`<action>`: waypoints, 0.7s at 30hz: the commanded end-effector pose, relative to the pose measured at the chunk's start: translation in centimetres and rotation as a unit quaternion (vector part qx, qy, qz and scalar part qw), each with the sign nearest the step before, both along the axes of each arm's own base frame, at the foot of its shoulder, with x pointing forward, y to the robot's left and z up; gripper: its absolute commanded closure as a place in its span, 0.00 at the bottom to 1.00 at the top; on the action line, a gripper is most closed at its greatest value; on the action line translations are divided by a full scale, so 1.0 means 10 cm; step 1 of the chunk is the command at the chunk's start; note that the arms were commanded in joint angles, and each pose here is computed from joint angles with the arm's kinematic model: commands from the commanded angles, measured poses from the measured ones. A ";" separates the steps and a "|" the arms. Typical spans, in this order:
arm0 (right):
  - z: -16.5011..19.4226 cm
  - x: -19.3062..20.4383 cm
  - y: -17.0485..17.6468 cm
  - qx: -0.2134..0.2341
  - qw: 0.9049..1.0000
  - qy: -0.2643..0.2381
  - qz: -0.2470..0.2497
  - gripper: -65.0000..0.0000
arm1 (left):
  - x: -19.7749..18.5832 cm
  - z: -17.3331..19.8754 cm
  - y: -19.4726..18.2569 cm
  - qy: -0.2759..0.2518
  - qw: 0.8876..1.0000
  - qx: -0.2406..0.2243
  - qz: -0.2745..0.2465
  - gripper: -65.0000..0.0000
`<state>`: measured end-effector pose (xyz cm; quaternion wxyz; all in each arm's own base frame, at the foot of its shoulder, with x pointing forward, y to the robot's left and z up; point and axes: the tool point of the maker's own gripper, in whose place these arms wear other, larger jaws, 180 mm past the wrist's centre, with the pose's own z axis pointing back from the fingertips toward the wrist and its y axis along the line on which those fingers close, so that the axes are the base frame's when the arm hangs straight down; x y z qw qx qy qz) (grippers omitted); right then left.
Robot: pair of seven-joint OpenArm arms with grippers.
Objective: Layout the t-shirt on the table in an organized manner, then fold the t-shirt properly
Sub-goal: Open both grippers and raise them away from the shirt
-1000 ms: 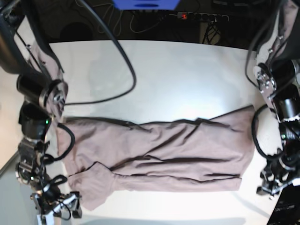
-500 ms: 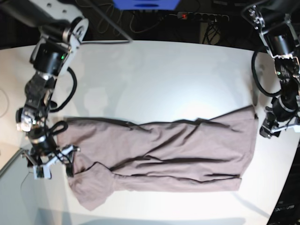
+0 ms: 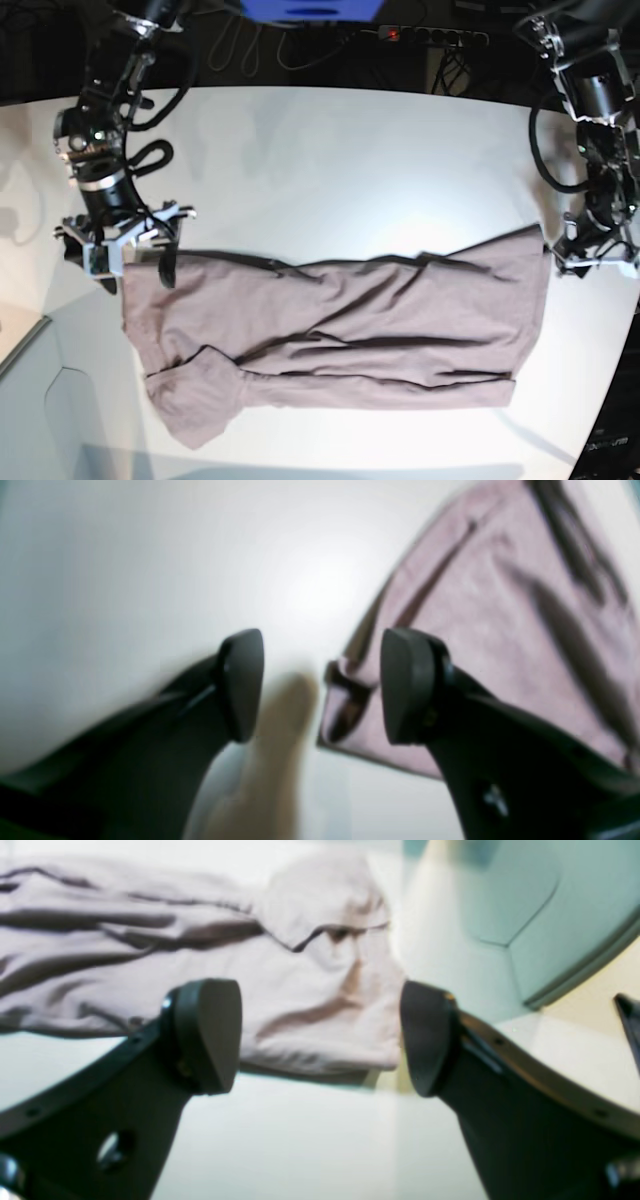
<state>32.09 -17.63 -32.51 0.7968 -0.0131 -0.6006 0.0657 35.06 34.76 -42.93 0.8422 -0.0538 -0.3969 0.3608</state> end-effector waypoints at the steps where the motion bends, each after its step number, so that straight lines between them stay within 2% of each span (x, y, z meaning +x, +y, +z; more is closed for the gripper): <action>1: 0.23 0.04 0.01 0.007 0.999 -0.043 0.003 0.29 | 0.11 0.16 0.08 -0.023 1.000 0.018 -0.004 0.46; 4: 0.24 -0.06 0.00 0.006 0.999 -0.041 0.002 0.29 | 0.13 0.12 -0.01 -0.017 0.999 0.024 -0.020 0.52; 8: 0.21 -0.15 -0.01 0.001 0.999 -0.034 0.002 0.30 | 0.06 -0.03 -0.01 0.002 1.000 0.009 -0.011 0.61; 21: 0.03 -0.34 -0.02 0.001 1.000 -0.005 0.002 0.30 | 0.08 -0.16 -0.10 0.015 1.000 -0.009 -0.009 0.61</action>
